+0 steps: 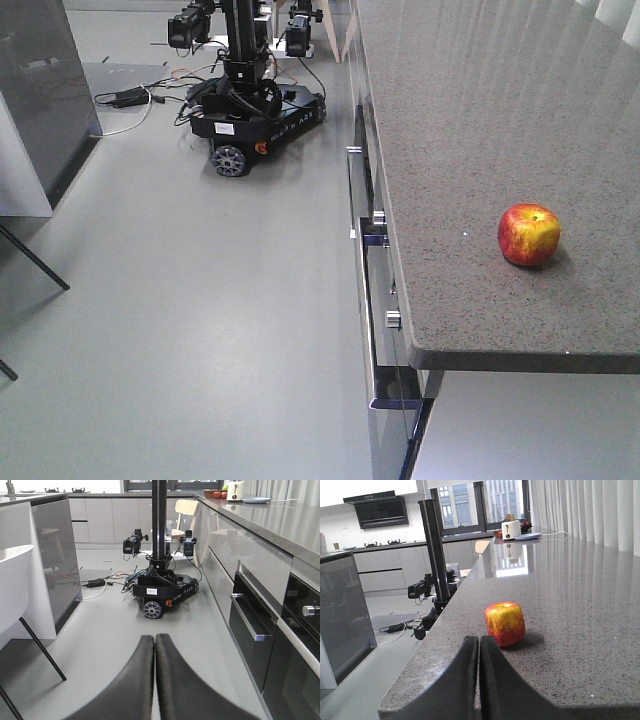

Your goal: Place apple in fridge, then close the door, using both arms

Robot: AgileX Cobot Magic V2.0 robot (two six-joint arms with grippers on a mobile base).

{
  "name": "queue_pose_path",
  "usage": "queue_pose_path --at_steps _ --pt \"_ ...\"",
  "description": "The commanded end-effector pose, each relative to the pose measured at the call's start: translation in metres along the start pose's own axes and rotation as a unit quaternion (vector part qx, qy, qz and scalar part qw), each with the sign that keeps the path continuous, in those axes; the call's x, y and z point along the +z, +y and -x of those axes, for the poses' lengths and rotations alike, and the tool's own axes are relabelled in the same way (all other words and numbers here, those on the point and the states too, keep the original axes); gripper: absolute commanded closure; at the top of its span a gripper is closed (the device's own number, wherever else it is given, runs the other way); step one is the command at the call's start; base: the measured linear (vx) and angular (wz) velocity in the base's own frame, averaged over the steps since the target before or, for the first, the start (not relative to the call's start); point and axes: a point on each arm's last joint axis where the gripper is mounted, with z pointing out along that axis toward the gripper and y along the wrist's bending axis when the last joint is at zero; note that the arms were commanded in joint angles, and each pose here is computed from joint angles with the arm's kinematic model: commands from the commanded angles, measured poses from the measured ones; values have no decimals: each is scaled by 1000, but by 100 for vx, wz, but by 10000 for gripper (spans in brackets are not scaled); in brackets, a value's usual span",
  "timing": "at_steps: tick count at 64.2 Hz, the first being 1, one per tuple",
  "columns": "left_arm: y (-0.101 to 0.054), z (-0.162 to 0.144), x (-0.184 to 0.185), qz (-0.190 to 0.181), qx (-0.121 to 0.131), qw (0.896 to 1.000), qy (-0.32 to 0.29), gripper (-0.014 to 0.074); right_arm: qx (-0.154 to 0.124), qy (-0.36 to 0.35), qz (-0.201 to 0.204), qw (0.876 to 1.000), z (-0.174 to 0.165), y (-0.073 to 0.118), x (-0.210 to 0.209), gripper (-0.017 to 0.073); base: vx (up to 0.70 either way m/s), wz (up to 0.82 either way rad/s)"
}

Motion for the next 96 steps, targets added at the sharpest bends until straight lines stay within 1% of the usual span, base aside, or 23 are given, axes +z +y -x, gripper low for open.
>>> queue_pose_path --at_steps 1,28,31,34,39,42,45,48,53,56,58,61,66,67,69,71,74,77,79,82,86,90,96 --pt "-2 -3 1 -13 -1 1000 -27 599 -11 -28 12 999 5 2 1 564 0 0" --pt "-2 -3 1 -13 -1 1000 -27 599 -9 -38 17 999 7 3 0 564 0 0" --pt "-2 -3 1 -13 -1 1000 -27 599 9 -47 21 999 9 4 0 564 0 0" --pt "-2 -3 1 -13 -1 1000 -27 599 39 -58 26 997 11 4 0 564 0 0" --pt "-2 -3 1 -13 -1 1000 -27 599 77 -71 31 994 20 6 -1 564 0 0" --pt "-2 -3 1 -13 -1 1000 -27 599 89 -79 31 992 31 7 -2 564 0 0" --pt "-2 -3 1 -13 -1 1000 -27 599 90 -80 26 992 45 8 -3 564 0 0" --pt "-2 -3 1 -13 -1 1000 -27 599 86 -76 17 993 61 9 -5 560 0 0" --pt "-2 -3 1 -13 -1 1000 -27 599 68 -60 -3 996 92 10 -6 543 0 0" --pt "-2 -3 1 -13 -1 1000 -27 599 52 -55 -14 997 115 12 -7 520 0 0" --pt "-2 -3 1 -13 -1 1000 -27 599 44 -44 -21 998 125 12 -7 501 0 0" --pt "-2 -3 1 -13 -1 1000 -27 599 26 -33 -29 999 143 14 -6 455 0 0" --pt "-2 -3 1 -13 -1 1000 -27 599 -8 -18 -32 999 166 17 0 337 0 0" --pt "-2 -3 1 -13 -1 1000 -27 599 -14 -18 -31 999 171 18 0 300 0 0" --pt "-2 -3 1 -13 -1 1000 -27 599 -20 -17 -28 999 180 20 3 245 0 0" --pt "-2 -3 1 -13 -1 1000 -27 599 -28 -17 -24 999 187 22 6 172 0 0" --pt "-2 -3 1 -13 -1 1000 -27 599 -41 -19 -21 999 193 23 9 85 0 0" --pt "-2 -3 1 -13 -1 1000 -27 599 -60 -26 -18 998 199 24 15 -17 0 0" --pt "-2 -3 1 -13 -1 1000 -27 599 -71 -33 -16 997 201 25 19 -71 0 0" --pt "-2 -3 1 -13 -1 1000 -27 599 -81 -43 -14 996 202 25 25 -129 0 0" --pt "-2 -3 1 -13 -1 1000 -27 599 -78 -49 -10 996 203 26 32 -169 0 0" --pt "-2 -3 1 -13 -1 1000 -27 599 -69 -41 -8 997 204 27 39 -168 0 0" --pt "-2 -3 1 -13 -1 1000 -27 599 -81 -24 -7 996 213 28 55 -158 0 0"
